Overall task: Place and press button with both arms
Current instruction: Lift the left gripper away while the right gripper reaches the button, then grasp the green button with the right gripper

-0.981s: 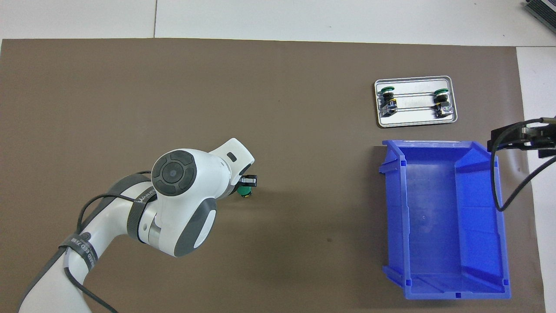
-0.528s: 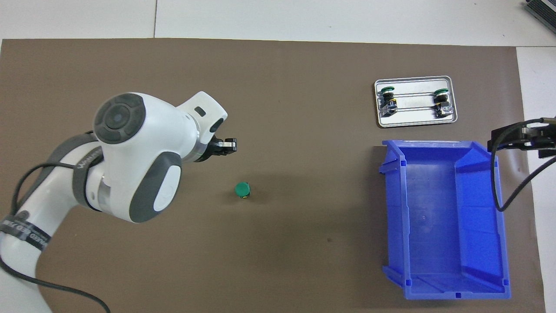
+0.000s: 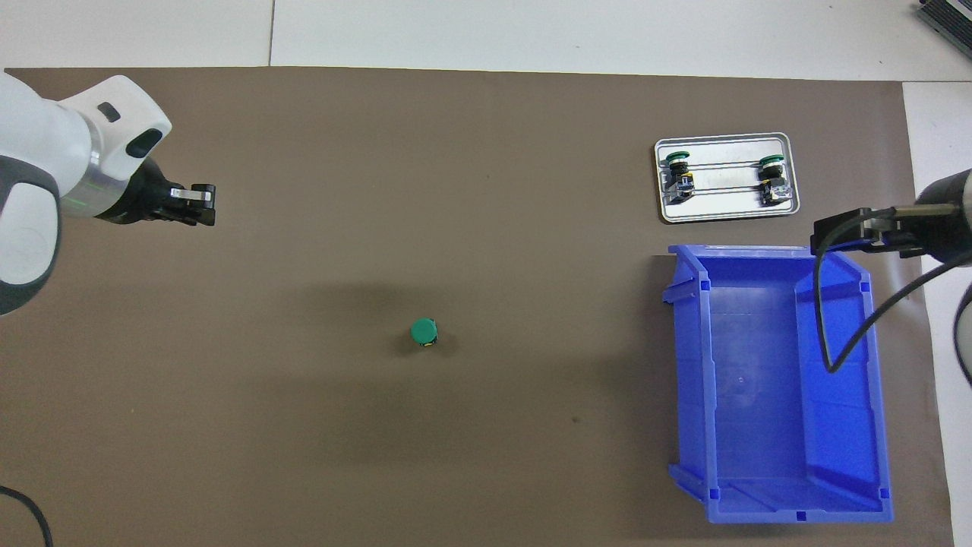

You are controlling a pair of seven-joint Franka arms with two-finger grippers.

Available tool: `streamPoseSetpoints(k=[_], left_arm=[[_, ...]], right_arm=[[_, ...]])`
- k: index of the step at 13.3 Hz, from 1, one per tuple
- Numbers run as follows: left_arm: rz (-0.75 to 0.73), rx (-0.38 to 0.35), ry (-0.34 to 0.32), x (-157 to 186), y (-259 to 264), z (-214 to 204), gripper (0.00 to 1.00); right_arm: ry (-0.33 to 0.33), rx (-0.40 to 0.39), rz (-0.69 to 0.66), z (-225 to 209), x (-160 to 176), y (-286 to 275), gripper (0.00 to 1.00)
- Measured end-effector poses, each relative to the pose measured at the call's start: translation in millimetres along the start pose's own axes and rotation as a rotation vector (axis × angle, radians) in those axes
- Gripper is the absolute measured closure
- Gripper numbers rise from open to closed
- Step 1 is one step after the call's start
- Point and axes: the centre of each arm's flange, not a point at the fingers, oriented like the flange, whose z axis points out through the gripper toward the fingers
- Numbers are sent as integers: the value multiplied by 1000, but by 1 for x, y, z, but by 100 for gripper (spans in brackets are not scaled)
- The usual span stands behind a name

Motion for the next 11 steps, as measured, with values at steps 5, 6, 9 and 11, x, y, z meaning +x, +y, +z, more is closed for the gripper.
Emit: streamPoseSetpoints(k=[5, 6, 9, 11], left_arm=[[0, 22, 9, -7, -21, -63, 37], [1, 23, -12, -11, -20, -73, 37], [3, 24, -47, -19, -19, -96, 30], [3, 32, -61, -22, -20, -103, 26]], right_arm=[[46, 30, 86, 43, -2, -153, 0], [52, 39, 127, 65, -1, -190, 0], [75, 76, 250, 133, -7, -285, 0], [77, 91, 291, 167, -19, -329, 0]])
